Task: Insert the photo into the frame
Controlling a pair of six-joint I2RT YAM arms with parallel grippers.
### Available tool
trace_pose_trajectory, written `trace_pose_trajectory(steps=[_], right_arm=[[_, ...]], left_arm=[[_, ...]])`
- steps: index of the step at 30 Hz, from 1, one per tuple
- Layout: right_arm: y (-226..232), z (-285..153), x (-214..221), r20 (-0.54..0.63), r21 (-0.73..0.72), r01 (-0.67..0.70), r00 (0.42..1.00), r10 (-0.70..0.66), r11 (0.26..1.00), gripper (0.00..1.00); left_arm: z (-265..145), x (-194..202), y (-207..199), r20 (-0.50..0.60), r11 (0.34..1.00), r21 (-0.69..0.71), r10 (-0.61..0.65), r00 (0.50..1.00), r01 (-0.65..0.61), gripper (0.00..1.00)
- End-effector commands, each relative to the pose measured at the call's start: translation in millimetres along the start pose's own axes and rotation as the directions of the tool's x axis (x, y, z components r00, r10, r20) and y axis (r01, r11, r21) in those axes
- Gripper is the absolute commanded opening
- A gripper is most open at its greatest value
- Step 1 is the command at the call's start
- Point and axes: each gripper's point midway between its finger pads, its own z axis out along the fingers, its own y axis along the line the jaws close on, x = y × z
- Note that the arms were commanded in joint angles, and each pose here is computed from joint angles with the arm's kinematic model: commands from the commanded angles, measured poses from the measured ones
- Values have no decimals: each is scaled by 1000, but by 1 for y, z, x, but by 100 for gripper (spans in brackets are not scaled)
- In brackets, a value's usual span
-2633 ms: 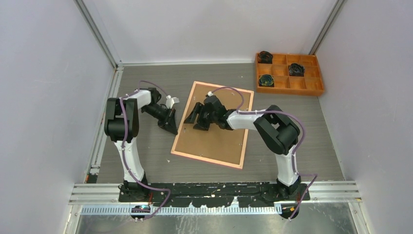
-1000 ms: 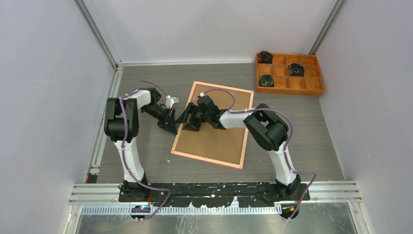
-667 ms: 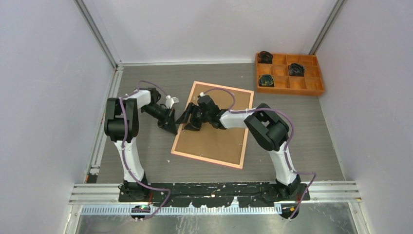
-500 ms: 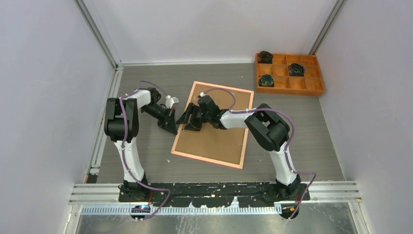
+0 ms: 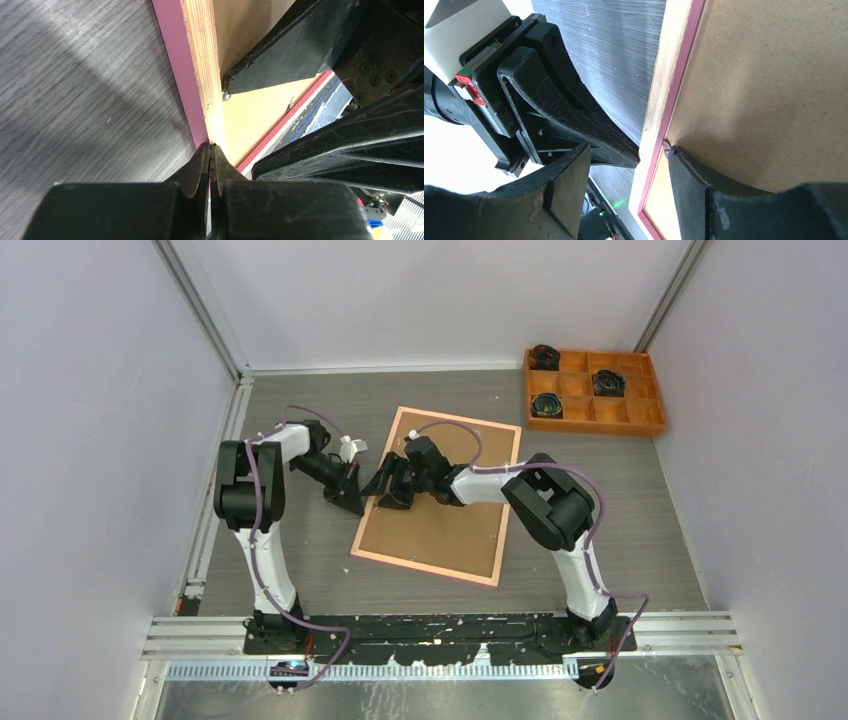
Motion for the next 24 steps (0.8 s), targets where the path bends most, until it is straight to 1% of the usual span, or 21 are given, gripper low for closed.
trace_pose_trajectory(steps=[1,11,16,20,24], right_arm=[[-6,4,25,-88,26,9,996,-7,1000,63],[-8,13,34,-160,3,37,986,-36,999,63],[-8,8,28,-140,12,50,989,-48,999,63],[2,-4,1,-84,-5,60,995,-60,998,64],[12,-34,-43,18,-8,79,997,-79,997,71]], left_arm=[[7,-3,10,-9,999,-23,30,1000,-30,0],[6,-1,10,-17,999,-21,31,999,-32,0],[6,-1,10,-19,999,-22,32,999,-32,1],[4,0,9,-23,999,-27,32,999,-33,1],[-5,-1,5,-14,998,-35,50,999,-51,1]])
